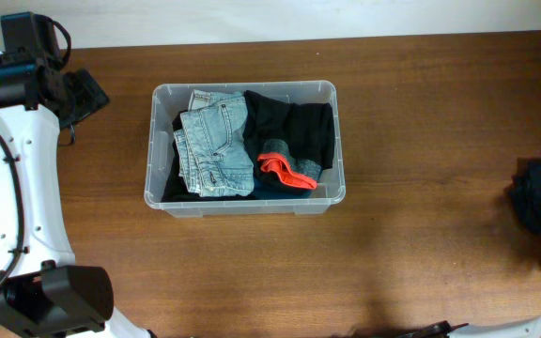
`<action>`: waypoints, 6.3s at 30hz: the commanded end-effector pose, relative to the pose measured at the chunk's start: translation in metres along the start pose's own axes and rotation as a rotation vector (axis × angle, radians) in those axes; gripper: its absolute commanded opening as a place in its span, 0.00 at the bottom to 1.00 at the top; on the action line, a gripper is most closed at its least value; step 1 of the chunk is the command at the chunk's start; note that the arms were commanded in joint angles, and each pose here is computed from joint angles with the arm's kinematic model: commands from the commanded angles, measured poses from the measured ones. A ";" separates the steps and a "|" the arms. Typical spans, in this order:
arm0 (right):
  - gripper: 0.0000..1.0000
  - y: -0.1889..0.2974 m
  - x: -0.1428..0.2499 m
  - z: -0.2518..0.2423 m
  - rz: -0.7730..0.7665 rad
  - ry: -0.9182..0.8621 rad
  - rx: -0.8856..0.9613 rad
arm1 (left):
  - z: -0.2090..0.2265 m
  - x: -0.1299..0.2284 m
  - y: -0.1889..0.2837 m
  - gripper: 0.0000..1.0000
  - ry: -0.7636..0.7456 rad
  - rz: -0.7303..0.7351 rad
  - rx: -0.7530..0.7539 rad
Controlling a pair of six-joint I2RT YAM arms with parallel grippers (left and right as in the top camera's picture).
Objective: Pack container
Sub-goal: 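Lower the right gripper and close it on the dark teal garment, then lift the teal garment with right gripper and carry it over the bin, then lower the teal garment into the bin's right half and release, then press the teal garment down toward the bin's left side with right gripper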
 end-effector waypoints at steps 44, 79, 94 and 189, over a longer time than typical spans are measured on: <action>0.29 -0.068 0.034 -0.046 0.131 -0.120 0.181 | 0.003 -0.002 0.010 0.99 0.017 -0.022 0.009; 0.04 0.038 0.012 0.282 0.202 0.403 -0.676 | 0.003 -0.002 0.010 0.99 0.017 -0.022 0.009; 0.04 0.052 0.232 0.468 0.606 0.787 -0.983 | 0.003 -0.002 0.010 0.99 0.017 -0.023 0.009; 0.04 -0.047 0.458 0.443 0.525 1.476 -0.123 | 0.003 -0.002 0.010 0.99 0.017 -0.023 0.009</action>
Point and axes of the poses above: each gripper's point midway between its finger pads, its own y axis back along the fingers, its own z axis along the line the jaws close on, x = y × z, the point moved 7 cm from there along y, back along the fingers, and after that the axes turned 6 degrees about y, right-handed, at the moved point
